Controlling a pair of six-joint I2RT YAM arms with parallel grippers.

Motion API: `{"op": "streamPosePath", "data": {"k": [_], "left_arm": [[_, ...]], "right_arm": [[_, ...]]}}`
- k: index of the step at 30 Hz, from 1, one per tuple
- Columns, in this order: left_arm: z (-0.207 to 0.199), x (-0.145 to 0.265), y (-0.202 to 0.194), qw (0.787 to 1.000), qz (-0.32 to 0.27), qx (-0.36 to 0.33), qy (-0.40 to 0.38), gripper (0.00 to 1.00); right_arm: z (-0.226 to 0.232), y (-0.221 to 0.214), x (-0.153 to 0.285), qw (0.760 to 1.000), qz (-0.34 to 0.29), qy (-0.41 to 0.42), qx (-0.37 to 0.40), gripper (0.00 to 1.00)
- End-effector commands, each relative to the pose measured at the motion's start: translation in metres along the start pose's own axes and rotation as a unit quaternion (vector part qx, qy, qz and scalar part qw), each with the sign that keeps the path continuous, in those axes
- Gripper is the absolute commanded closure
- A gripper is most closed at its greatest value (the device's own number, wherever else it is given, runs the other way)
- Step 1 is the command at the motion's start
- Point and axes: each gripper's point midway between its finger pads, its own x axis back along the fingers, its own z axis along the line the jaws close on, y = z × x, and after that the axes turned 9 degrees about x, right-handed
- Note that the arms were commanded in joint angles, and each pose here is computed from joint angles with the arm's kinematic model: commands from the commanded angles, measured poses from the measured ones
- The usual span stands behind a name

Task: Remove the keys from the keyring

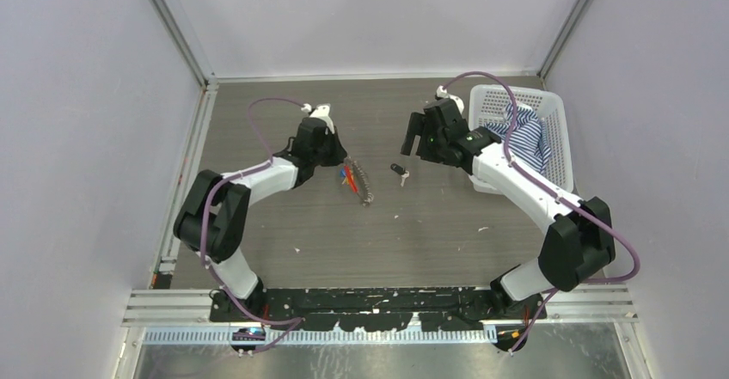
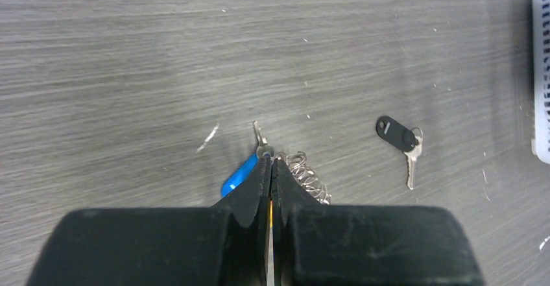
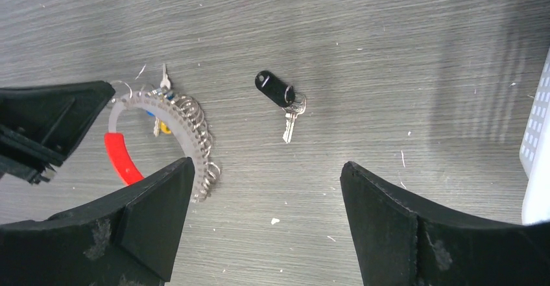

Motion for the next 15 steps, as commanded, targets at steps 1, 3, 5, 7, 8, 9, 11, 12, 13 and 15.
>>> {"op": "streamPosePath", "data": {"k": [1, 3, 5, 7, 8, 9, 11, 12, 13, 15], "left_arm": [[0.008, -0.001, 0.028, 0.999, -0.025, 0.013, 0.015, 0.97], [0.016, -0.001, 0.029, 0.999, -0.026, 0.017, 0.021, 0.81], [0.021, 0.001, 0.026, 0.999, -0.017, 0.012, 0.025, 0.59], [0.022, 0.006, 0.027, 0.999, -0.02, 0.007, 0.026, 0.21], [0.021, 0.01, 0.03, 0.999, -0.024, 0.004, 0.025, 0.04], [0.021, 0.015, 0.031, 0.999, -0.025, 0.001, 0.028, 0.01], [0.016, 0.028, 0.037, 0.999, -0.024, -0.008, 0.027, 0.0], [0.013, 0.035, 0.039, 0.999, -0.017, -0.012, 0.028, 0.0], [0.011, 0.043, 0.041, 0.999, -0.012, -0.012, 0.03, 0.0], [0.005, 0.059, 0.044, 0.999, -0.005, -0.004, 0.032, 0.0]], "right_arm": [[0.004, 0.018, 0.018, 0.999, -0.033, 0.017, -0.005, 0.12], [0.005, 0.017, 0.017, 0.999, -0.03, 0.018, -0.004, 0.12], [0.007, 0.017, 0.017, 0.999, -0.029, 0.023, -0.004, 0.12], [0.009, 0.017, 0.018, 0.999, -0.028, 0.027, -0.005, 0.12], [0.009, 0.017, 0.019, 0.999, -0.028, 0.028, -0.005, 0.11], [0.01, 0.019, 0.021, 0.999, -0.03, 0.03, -0.005, 0.11], [0.01, 0.021, 0.026, 0.999, -0.035, 0.031, -0.005, 0.09], [0.01, 0.024, 0.028, 0.999, -0.04, 0.032, -0.005, 0.08], [0.01, 0.026, 0.031, 0.998, -0.045, 0.032, -0.005, 0.07], [0.009, 0.032, 0.038, 0.998, -0.056, 0.031, -0.004, 0.05]]}}
